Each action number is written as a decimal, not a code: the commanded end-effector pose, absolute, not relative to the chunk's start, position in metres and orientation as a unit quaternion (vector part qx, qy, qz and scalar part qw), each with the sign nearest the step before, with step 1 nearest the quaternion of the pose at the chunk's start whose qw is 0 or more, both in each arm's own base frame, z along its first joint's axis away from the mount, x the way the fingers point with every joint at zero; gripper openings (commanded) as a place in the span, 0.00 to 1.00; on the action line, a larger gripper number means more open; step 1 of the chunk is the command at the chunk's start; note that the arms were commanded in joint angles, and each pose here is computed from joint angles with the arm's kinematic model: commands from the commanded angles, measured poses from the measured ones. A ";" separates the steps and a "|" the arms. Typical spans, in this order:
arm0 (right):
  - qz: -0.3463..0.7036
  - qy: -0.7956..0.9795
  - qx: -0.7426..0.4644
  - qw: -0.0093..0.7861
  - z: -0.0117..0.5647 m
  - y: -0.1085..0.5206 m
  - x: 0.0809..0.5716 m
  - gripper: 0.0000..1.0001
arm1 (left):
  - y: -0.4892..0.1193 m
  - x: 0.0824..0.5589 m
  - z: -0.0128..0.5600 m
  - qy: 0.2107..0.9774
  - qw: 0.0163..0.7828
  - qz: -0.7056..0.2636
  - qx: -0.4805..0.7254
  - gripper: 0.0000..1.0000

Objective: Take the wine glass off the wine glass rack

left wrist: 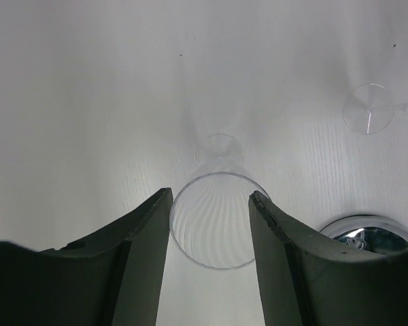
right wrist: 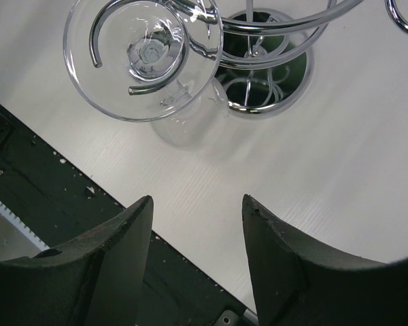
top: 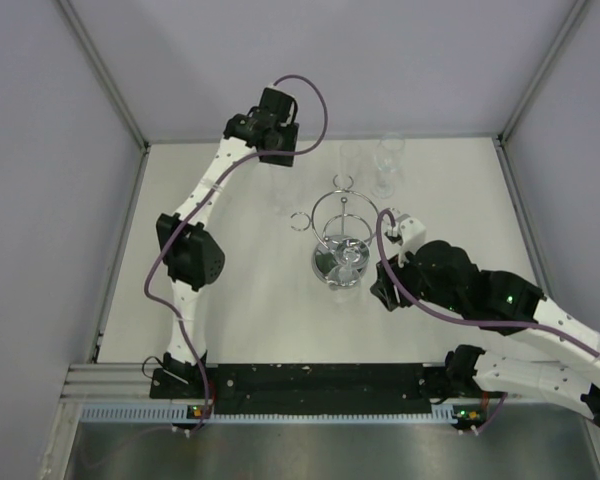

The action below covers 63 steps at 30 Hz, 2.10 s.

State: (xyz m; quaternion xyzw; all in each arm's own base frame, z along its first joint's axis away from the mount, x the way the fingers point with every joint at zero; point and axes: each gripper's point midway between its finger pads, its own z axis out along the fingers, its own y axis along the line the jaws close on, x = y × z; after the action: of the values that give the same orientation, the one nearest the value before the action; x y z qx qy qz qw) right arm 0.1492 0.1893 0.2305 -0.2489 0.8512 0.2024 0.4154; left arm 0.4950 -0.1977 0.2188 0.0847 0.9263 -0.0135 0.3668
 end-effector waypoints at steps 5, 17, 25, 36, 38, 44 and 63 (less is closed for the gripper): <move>0.223 0.842 -0.227 0.435 0.244 0.194 0.154 0.55 | -0.175 0.494 0.283 0.896 0.440 0.015 0.060 0.56; 0.246 0.830 -0.174 0.469 0.285 0.200 0.167 0.57 | -0.158 0.480 0.339 0.866 0.499 0.020 0.039 0.59; 0.322 0.804 -0.173 0.469 0.326 0.206 0.147 0.59 | -0.176 0.446 0.347 0.863 0.497 -0.068 0.058 0.59; 0.348 0.809 -0.122 0.457 0.331 0.217 0.153 0.63 | -0.219 0.375 0.363 0.829 0.485 -0.253 0.118 0.63; 0.341 0.813 -0.100 0.461 0.328 0.215 0.159 0.64 | -0.223 0.359 0.366 0.816 0.487 -0.283 0.131 0.65; 0.362 0.817 -0.058 0.444 0.320 0.221 0.177 0.65 | -0.236 0.310 0.366 0.781 0.476 -0.367 0.168 0.75; 0.420 0.825 -0.032 0.377 0.297 0.247 0.202 0.63 | -0.216 0.250 0.315 0.784 0.453 -0.373 0.202 0.98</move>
State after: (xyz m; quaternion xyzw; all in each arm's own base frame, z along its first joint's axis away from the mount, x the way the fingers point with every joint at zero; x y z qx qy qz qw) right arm 0.2005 0.2320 0.2774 -0.0280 0.8452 0.3744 0.3805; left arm 0.2493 -0.2159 0.3069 0.1837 0.8042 -0.3736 0.4242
